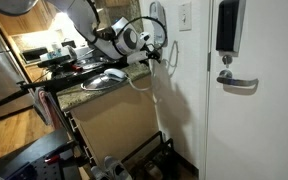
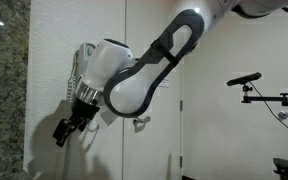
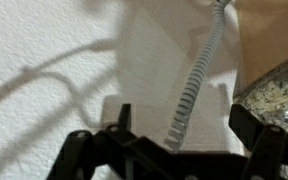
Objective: Hang up the telephone cord on the handset
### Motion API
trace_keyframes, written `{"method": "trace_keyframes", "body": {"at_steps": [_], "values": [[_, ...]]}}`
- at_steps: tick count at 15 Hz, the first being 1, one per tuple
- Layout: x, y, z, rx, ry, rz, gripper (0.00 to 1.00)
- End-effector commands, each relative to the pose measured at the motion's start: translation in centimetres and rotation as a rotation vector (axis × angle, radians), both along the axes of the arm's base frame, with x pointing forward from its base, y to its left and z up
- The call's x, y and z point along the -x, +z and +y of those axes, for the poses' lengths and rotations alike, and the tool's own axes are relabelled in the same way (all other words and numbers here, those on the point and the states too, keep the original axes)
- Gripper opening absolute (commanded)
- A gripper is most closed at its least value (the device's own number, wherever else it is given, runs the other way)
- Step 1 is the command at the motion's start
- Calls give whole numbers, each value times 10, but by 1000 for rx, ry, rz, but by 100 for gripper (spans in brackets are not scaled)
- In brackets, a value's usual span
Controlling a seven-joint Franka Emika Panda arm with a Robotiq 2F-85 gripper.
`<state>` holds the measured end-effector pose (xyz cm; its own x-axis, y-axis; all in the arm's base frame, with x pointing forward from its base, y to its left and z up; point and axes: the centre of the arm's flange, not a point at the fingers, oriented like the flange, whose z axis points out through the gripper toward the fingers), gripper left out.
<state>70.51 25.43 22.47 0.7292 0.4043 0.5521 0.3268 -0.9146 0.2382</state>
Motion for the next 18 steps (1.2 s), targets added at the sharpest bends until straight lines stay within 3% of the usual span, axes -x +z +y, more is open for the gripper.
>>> {"method": "trace_keyframes", "body": {"at_steps": [1, 2, 10, 12, 18], "values": [[-8, -1, 8, -16, -47, -44, 75], [-9, -1, 8, -12, -49, -45, 74], [-5, 1, 18, 15, -15, -38, 12], [2, 9, 26, 34, 1, -50, 0], [32, 53, 58, 167, 39, -157, 4]]}}
